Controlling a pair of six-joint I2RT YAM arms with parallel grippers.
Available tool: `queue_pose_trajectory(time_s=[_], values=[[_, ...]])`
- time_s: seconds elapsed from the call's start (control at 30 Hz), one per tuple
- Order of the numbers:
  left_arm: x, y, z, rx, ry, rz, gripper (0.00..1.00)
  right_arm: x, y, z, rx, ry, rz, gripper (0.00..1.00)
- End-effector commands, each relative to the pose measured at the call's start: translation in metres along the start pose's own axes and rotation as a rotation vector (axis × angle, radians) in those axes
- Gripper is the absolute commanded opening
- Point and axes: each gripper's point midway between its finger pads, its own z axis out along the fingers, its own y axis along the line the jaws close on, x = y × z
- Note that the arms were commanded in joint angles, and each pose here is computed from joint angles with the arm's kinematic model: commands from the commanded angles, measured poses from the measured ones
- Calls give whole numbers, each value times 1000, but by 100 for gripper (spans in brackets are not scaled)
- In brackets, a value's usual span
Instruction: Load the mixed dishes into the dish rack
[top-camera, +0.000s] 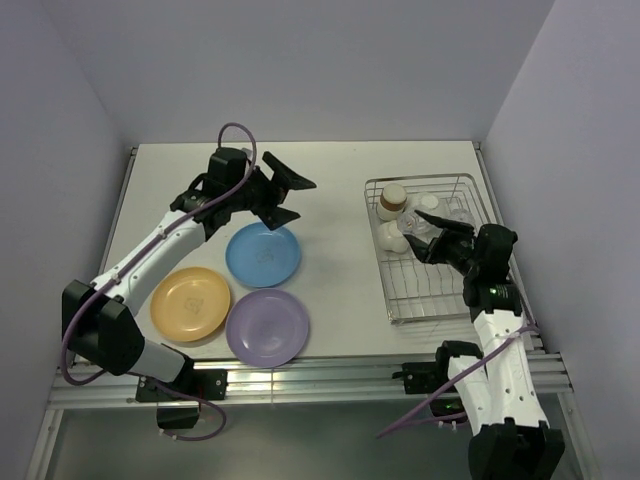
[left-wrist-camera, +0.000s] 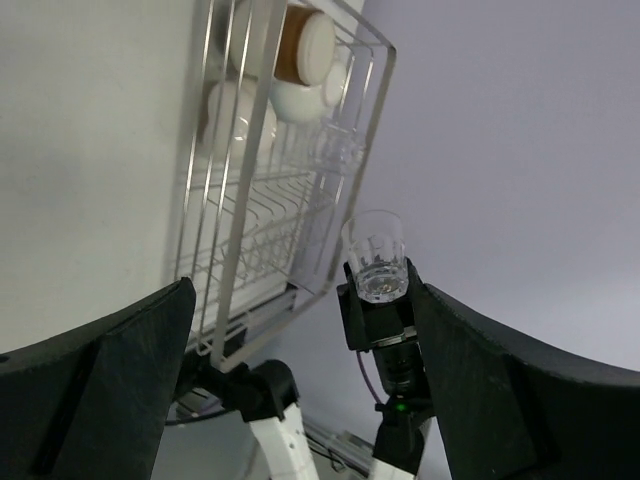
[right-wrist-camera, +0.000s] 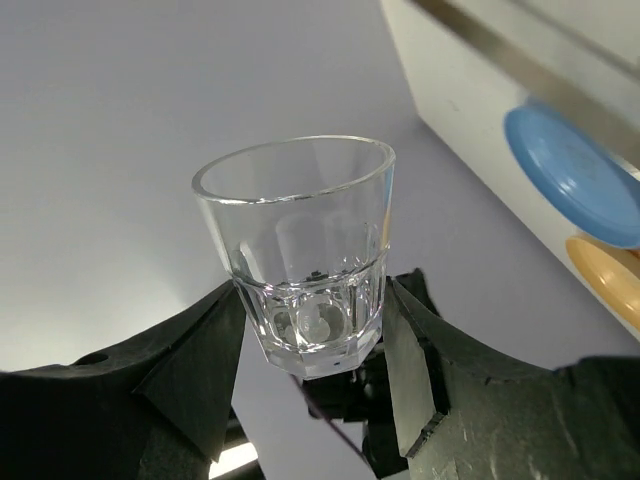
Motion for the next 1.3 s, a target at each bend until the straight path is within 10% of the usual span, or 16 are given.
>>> queue_pose_trajectory(time_s=[0.0, 0.27, 0.6, 0.9, 1.27], values=[[-17, -17, -23, -13, -125, 186, 96, -14, -17, 4, 62, -24, 114, 0], [-25, -26, -24, -27, -165, 357, 92, -26, -10, 14, 73, -51, 137, 0], [43, -66, 16, 210, 207, 649, 91, -9, 6, 9, 84, -10, 0, 0], [102, -116, -32, 794, 541, 611, 99, 33, 17, -14, 74, 165, 4, 0], [113, -114, -22, 874, 620, 517, 99, 78, 53, -34, 18, 328, -5, 0]])
